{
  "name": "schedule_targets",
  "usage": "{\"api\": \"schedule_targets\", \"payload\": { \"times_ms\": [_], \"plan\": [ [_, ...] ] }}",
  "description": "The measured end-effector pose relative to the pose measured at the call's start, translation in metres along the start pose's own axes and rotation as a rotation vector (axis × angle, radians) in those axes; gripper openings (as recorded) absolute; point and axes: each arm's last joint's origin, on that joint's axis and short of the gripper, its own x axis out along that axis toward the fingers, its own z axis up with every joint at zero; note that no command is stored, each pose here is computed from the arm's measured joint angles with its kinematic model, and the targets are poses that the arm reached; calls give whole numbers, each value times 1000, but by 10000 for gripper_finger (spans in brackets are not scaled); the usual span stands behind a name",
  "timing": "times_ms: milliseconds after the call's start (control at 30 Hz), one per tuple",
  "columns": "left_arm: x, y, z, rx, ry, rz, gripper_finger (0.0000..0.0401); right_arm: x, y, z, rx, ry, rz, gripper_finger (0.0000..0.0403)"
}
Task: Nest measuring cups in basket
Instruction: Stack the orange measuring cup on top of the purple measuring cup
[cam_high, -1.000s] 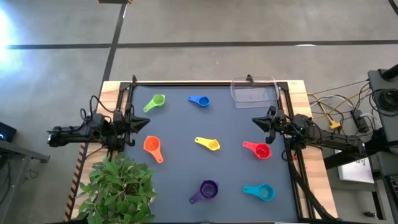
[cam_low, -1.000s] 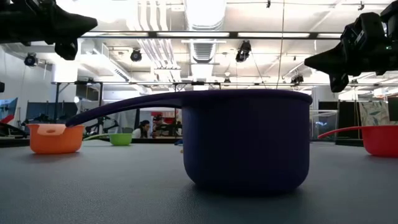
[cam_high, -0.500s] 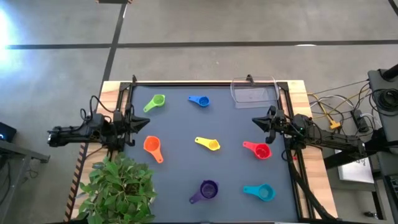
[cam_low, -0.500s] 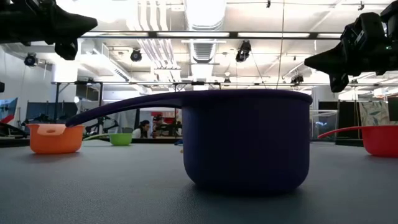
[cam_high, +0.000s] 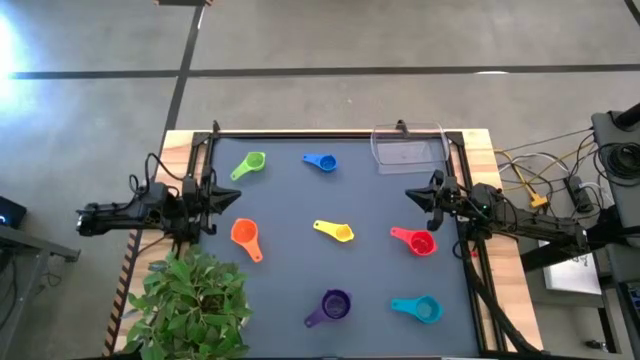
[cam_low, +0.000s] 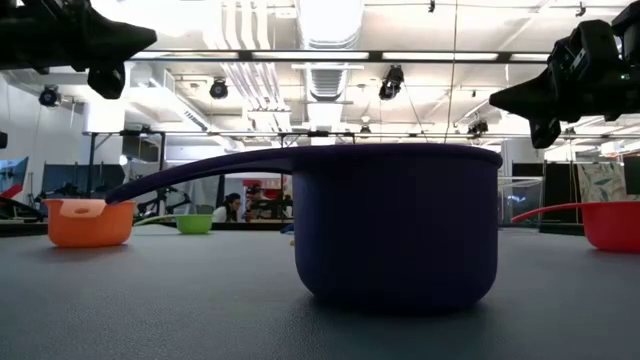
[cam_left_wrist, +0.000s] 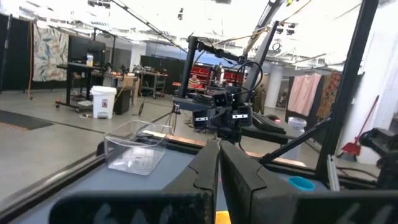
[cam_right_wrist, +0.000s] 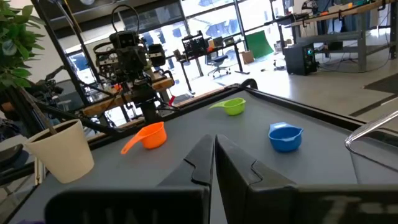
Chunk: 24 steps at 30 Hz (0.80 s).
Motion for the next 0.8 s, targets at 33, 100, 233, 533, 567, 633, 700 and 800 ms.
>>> {"api": "schedule_targets", "payload": {
  "times_ms": [33, 100, 233, 533, 567, 633, 700, 800],
  "plan": [
    [0, 0, 0, -2, 0, 0, 0, 0, 0, 0, 0, 0, 0, 9],
    [0, 0, 1, -4, -6, -1, 0, 0, 0, 0, 0, 0, 0, 9],
    [0, 0, 1, -49, -12, -2, 0, 0, 0, 0, 0, 0, 0, 9],
    [12, -5, 40, 77, 104, 114, 0, 0, 0, 0, 0, 0, 0, 9],
    [15, -6, 47, 94, 168, 143, 0, 0, 0, 0, 0, 1, 0, 9],
    [22, -7, 57, 118, 302, 225, 0, 0, 0, 0, 0, 1, 0, 9],
    [30, -8, 63, 124, 427, 301, 0, 0, 0, 0, 0, 0, 0, 9],
    [42, -9, 63, 119, 582, 356, 0, 0, 0, 0, 0, 0, -1, 9]
  ]
}}
